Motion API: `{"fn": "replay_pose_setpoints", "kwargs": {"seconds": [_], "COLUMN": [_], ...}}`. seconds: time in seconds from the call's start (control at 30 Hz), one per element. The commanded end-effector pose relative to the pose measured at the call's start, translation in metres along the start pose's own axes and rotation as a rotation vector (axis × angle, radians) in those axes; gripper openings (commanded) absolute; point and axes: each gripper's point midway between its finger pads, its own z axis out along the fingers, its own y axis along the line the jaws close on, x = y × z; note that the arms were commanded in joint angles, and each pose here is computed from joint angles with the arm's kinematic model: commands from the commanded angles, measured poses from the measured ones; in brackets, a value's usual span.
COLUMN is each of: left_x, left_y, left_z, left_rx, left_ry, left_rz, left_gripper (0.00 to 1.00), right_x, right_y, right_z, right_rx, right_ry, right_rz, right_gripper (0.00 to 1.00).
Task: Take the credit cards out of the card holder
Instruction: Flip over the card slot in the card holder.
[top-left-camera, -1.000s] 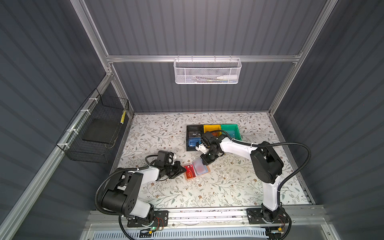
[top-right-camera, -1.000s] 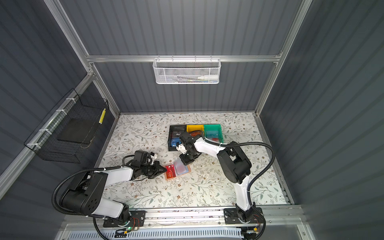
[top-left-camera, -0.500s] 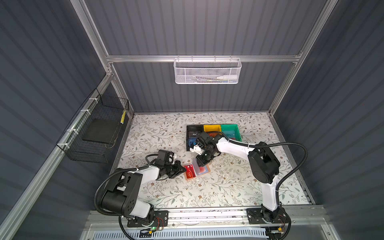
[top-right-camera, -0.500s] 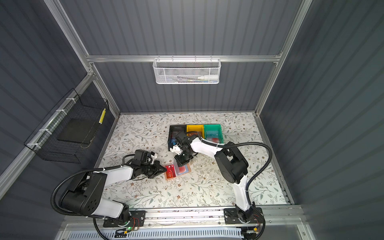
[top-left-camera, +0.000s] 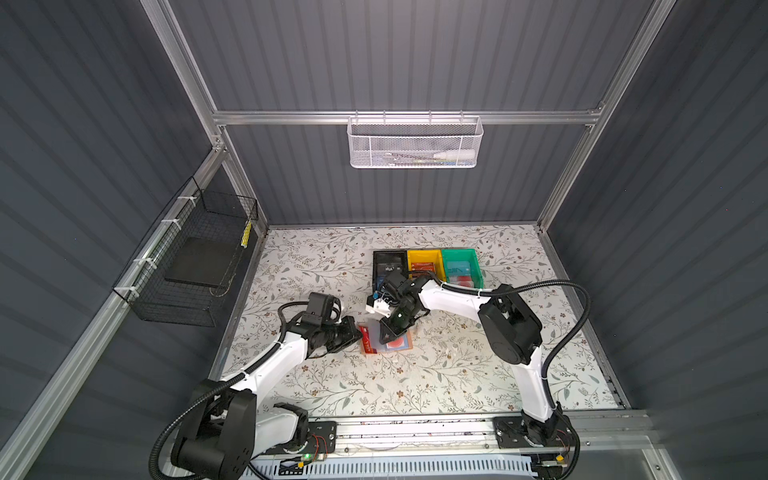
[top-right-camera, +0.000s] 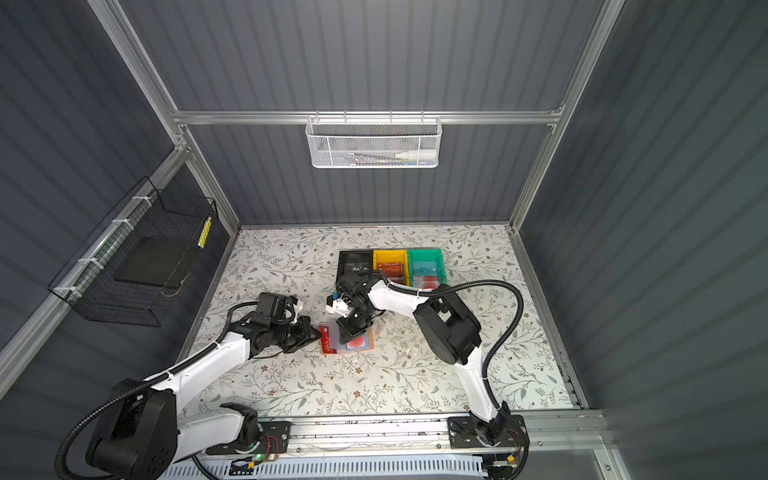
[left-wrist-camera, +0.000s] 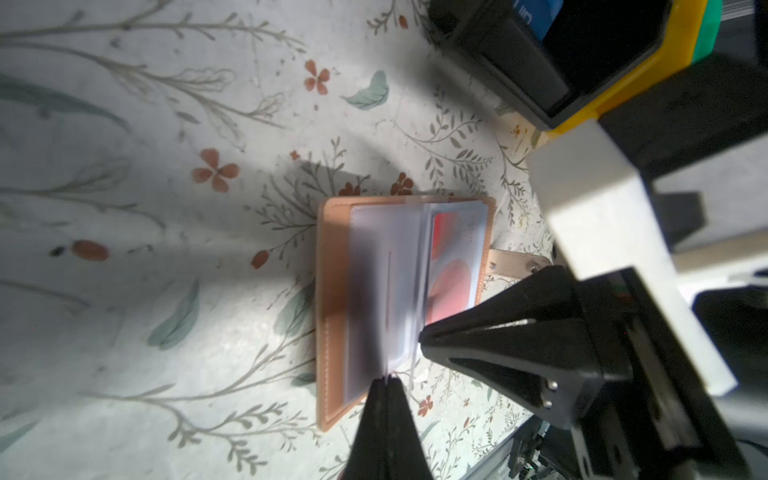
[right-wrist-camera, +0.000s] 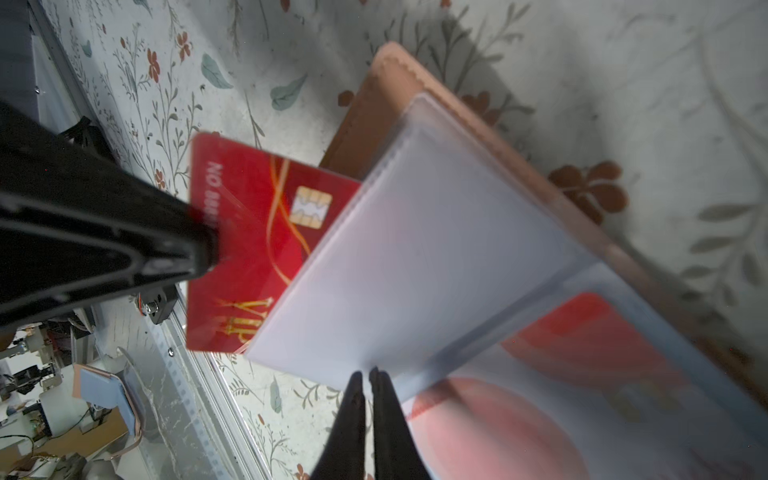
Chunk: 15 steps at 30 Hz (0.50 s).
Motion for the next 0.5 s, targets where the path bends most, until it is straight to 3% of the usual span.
{"fn": "replay_pose_setpoints", "kwargs": {"seconds": [0.0, 0.3, 0.47], "left_x": [0.002, -0.009, -0.013], "left_y": [0.006, -0.025, -0.044], "left_z": [-0.015, -0.056, -0.050], "left_rx": [-0.060, -0.008, 0.114], "left_ry": [-0.014, -0.106, -0.110], "left_rz": [0.007, 0.039, 0.027], "left_gripper": [0.02, 0.04, 0.04], "right_x": [-0.007, -0.006, -0.008], "right_y": [0.010, -0.002, 0.003], "right_z": [-0.002, 0.006, -0.010], "right_rx": [-0.034, 0.009, 0.026], "right_ry": [-0.009, 0.019, -0.003], "right_rz": [0.006, 0.054, 0.026], "right_gripper": [0.11, 0.14, 0.19]}}
